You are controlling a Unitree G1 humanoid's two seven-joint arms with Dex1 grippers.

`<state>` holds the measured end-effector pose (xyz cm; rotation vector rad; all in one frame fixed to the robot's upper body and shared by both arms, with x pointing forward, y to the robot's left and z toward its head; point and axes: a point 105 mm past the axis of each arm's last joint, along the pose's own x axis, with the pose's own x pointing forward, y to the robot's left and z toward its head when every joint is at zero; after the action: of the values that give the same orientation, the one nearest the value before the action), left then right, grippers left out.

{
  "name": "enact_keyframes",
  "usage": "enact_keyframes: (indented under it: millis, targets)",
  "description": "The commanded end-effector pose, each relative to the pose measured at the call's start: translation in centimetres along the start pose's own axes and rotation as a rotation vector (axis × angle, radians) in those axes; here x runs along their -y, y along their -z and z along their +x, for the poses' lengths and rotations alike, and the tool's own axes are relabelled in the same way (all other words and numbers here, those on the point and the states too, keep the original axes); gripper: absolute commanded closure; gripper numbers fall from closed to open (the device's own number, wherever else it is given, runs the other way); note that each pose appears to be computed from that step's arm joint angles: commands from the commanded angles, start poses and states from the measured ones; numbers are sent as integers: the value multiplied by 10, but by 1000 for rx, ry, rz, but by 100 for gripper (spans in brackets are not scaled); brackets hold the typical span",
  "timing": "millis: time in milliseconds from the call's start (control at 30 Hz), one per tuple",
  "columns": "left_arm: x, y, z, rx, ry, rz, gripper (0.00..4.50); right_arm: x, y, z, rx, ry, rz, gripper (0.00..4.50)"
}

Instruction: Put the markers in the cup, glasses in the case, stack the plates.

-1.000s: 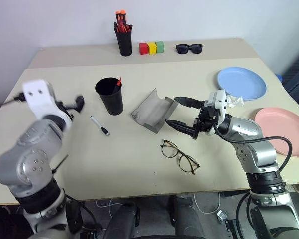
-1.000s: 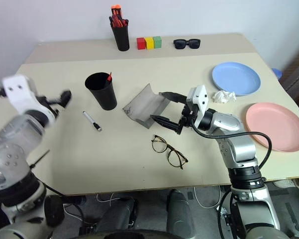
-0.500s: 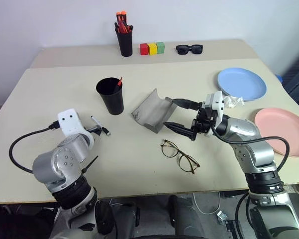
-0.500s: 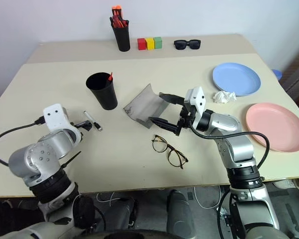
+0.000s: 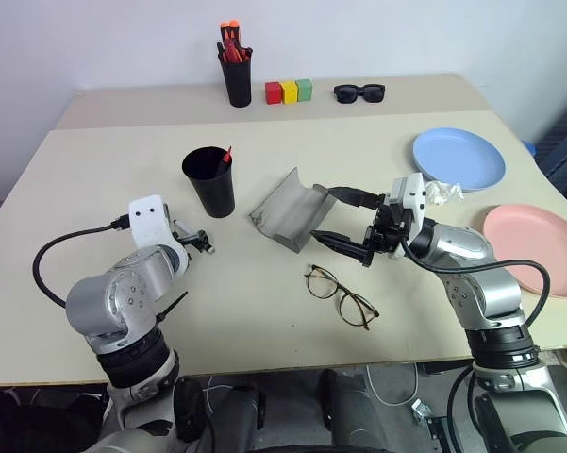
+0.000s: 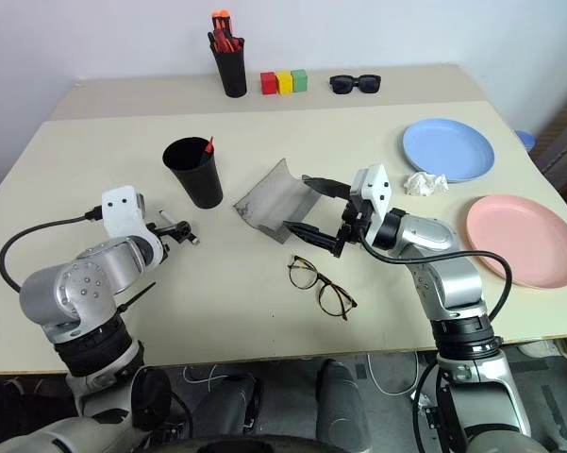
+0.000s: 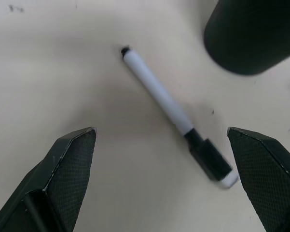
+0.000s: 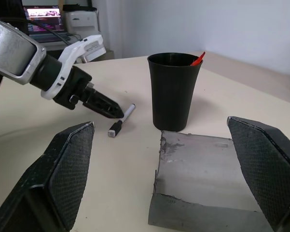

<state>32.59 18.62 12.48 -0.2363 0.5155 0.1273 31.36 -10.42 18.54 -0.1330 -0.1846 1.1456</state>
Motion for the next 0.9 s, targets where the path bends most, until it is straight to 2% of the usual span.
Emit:
enact_keyframes:
  millis: [33, 200, 267, 300, 367, 533, 567, 633, 733, 900]
  targets:
    - [14, -10, 4, 57, 9, -12, 5, -1, -15, 1, 37, -5, -55, 0]
    - [17, 3, 10, 6, -22, -23, 5, 0, -16, 0, 34, -2, -63, 0]
    - [13, 11, 11, -25, -41, -19, 55, 1, -16, -1, 32, 2, -64, 0]
    - [11, 14, 12, -36, -59, -30, 84, 1, -15, -1, 30, 3, -64, 0]
    - [8, 18, 11, -55, -75, -51, 172, 1, -15, -2, 28, 4, -65, 0]
    - [-1, 16, 10, -45, -127, -61, 422, 1, -15, -1, 29, 10, -68, 0]
    - [-3, 15, 10, -44, -137, -65, 445, 2, -15, -1, 29, 10, -68, 0]
    - [-11, 14, 9, -24, -168, -75, 445, 2, -15, -1, 28, 11, -69, 0]
    - [-24, -3, 6, 108, -186, -101, 445, 3, -13, -2, 23, 14, -74, 0]
    - [-51, -56, -15, 510, -258, -126, 445, 3, -13, -2, 24, 13, -73, 0]
